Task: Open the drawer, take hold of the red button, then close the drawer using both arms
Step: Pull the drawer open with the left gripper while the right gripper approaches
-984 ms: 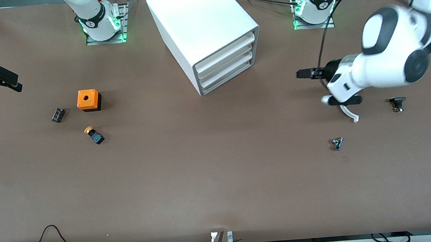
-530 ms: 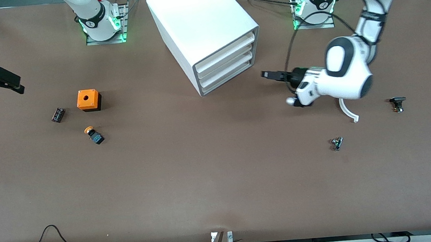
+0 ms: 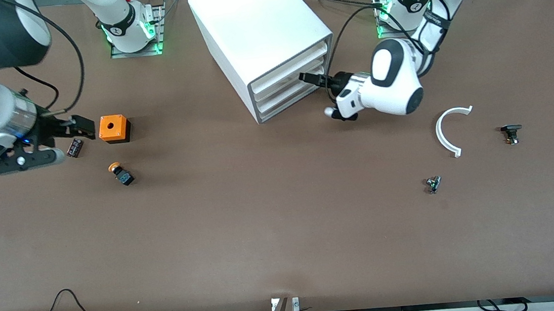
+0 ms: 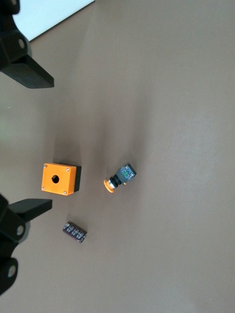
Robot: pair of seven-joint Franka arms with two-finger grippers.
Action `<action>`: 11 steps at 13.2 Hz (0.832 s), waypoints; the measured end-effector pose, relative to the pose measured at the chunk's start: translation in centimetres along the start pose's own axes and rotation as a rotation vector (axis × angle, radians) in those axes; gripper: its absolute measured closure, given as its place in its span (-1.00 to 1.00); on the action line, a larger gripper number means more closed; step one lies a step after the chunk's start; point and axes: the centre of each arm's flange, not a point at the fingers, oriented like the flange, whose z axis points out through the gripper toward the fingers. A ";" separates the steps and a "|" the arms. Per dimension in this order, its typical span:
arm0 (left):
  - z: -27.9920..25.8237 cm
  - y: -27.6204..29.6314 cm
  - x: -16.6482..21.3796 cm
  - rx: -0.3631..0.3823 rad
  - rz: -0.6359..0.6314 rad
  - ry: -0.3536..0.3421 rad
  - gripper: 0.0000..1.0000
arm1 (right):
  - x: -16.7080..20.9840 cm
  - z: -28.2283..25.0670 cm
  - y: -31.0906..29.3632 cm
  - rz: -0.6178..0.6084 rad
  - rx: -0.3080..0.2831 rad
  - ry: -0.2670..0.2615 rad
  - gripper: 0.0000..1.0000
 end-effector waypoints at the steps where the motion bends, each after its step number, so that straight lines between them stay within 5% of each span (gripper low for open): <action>1: 1.1 0.4 -0.3 0.001 0.004 0.003 -0.97 | 0.3 0.1 -0.4 -0.009 -0.001 0.006 -1.00; 4: 2.4 1.0 -0.6 0.018 0.020 0.033 -0.85 | 0.6 -0.3 -1.5 -0.032 0.004 0.031 -1.00; 9: 2.2 0.7 -0.6 0.004 0.083 0.042 0.27 | 0.8 -0.2 -8.5 -0.137 0.032 0.069 -1.00; 11: 0.8 0.0 -0.1 -0.006 0.084 0.067 0.31 | 0.7 0.1 -12.8 -0.202 0.030 0.091 -1.00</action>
